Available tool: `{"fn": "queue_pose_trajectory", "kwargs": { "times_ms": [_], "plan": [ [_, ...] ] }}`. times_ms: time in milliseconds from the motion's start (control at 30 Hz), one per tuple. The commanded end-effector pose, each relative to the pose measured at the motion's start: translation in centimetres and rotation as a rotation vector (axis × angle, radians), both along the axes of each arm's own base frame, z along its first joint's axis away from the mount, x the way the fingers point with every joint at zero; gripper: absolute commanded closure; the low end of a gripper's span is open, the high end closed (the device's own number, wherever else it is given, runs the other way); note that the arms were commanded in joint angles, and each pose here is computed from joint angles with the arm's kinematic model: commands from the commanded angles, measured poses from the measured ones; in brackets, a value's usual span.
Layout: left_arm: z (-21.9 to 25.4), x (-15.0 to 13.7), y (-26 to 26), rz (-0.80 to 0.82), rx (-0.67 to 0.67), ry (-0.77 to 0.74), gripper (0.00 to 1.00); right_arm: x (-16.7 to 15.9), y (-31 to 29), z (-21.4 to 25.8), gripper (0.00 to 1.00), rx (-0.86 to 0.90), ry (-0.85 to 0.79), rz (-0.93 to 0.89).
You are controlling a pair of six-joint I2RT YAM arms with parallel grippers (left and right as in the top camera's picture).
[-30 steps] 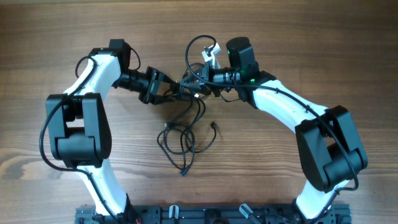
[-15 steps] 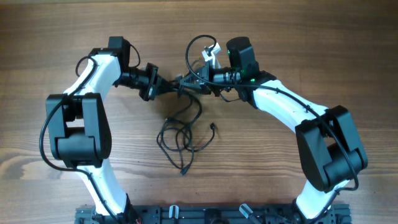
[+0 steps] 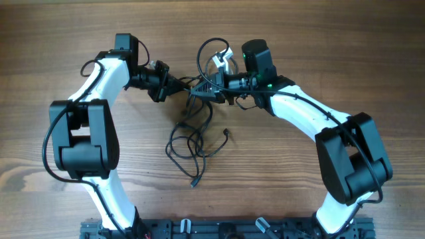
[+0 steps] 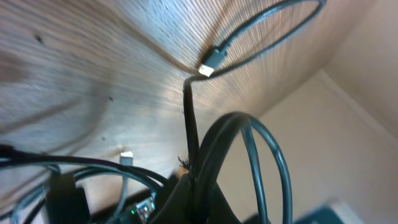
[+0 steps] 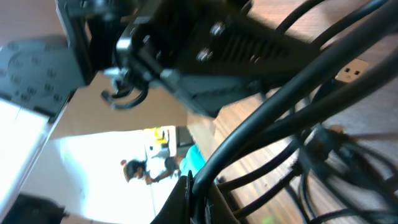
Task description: Untangle cables
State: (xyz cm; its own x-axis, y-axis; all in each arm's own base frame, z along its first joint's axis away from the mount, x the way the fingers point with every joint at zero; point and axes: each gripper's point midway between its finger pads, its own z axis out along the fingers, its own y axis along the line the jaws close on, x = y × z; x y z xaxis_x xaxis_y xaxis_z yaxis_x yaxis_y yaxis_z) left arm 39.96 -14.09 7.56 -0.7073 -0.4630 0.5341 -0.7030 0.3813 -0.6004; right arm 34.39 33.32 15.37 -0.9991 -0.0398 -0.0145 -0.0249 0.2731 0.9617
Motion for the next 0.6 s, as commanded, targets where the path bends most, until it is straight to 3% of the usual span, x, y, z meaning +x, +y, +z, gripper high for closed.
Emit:
{"fn": "queue_pose_trajectory", "kwargs": {
  "times_ms": [0, 233, 567],
  "plan": [
    [-2.7, 0.7, 2.2, 0.02, 0.188, -0.02, 0.96, -2.2, 0.2, 2.1, 0.95, 0.085, -0.044, 0.133],
    [-4.7, 1.1, 5.2, 0.052, 0.394, -0.022, 0.96, -1.6, 0.1, 1.4, 0.94, 0.053, -0.077, 0.103],
    [-6.7, 1.6, 10.3, 0.026, 0.719, -0.078, 0.96, 4.5, -2.5, -1.6, 0.96, -0.153, -0.153, -0.208]
  ]
}}
